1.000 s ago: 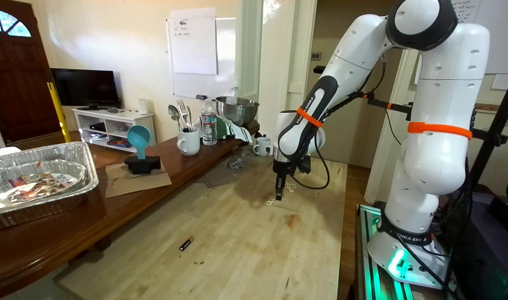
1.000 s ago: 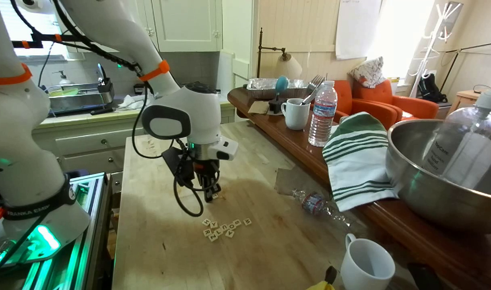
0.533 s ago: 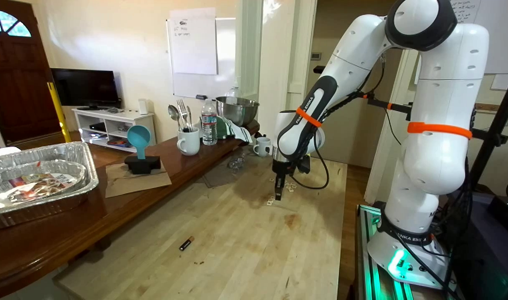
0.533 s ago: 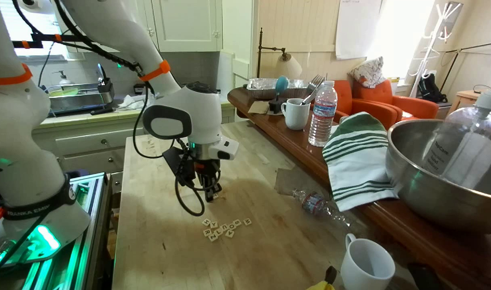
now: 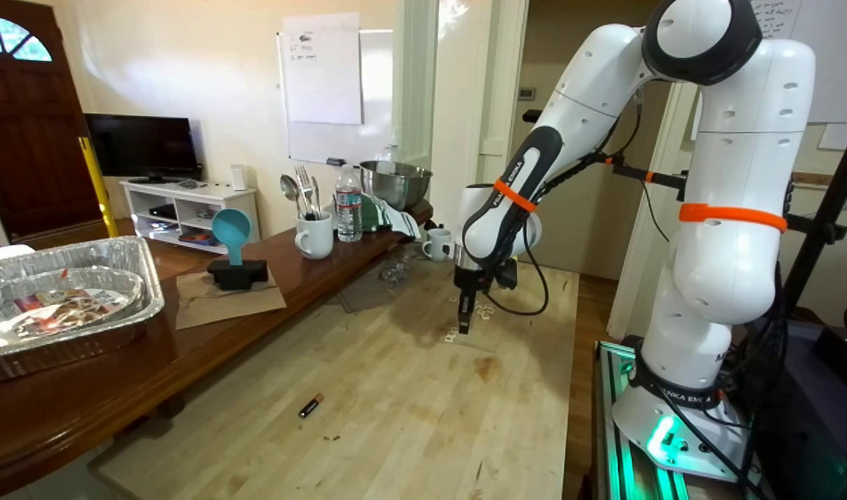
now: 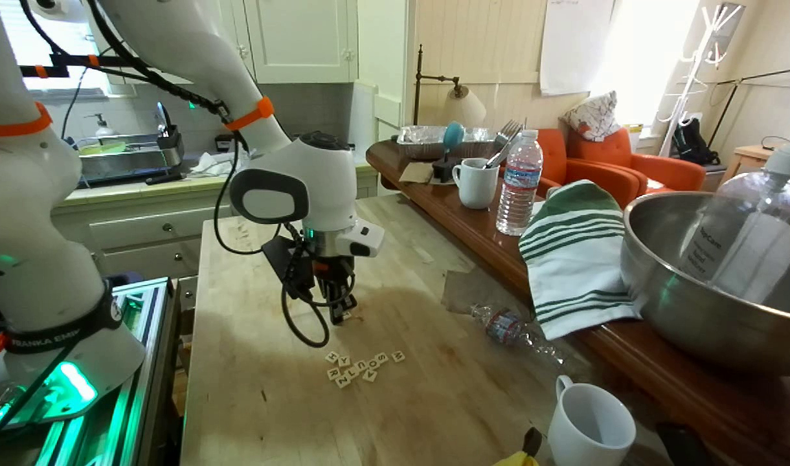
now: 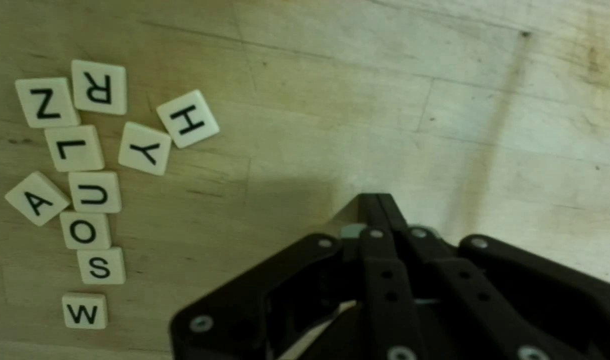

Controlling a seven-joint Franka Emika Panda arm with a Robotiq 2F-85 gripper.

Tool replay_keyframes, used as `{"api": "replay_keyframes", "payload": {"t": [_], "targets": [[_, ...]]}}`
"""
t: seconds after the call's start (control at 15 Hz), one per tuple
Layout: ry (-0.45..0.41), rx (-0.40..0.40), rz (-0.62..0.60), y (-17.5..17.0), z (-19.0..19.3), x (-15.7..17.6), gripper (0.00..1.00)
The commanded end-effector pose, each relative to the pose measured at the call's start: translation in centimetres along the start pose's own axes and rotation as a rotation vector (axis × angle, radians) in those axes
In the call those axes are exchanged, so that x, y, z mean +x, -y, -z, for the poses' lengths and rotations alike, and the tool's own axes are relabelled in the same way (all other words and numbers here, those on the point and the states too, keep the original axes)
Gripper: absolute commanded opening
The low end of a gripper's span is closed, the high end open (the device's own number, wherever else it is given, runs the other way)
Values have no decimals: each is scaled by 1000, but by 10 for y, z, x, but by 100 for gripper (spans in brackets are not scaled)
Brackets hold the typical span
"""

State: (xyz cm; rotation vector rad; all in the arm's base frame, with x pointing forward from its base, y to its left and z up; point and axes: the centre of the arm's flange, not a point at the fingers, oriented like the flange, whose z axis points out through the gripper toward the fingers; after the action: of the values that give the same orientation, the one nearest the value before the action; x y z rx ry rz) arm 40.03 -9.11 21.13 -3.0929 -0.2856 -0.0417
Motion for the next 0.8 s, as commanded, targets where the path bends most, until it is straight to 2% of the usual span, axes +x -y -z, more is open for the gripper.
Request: {"api": "replay_keyframes", "payload": {"t": [0.0, 0.73], "targets": [[-1, -8, -11, 0, -14, 7, 0], [-7, -2, -17, 1, -15, 10, 0]]}}
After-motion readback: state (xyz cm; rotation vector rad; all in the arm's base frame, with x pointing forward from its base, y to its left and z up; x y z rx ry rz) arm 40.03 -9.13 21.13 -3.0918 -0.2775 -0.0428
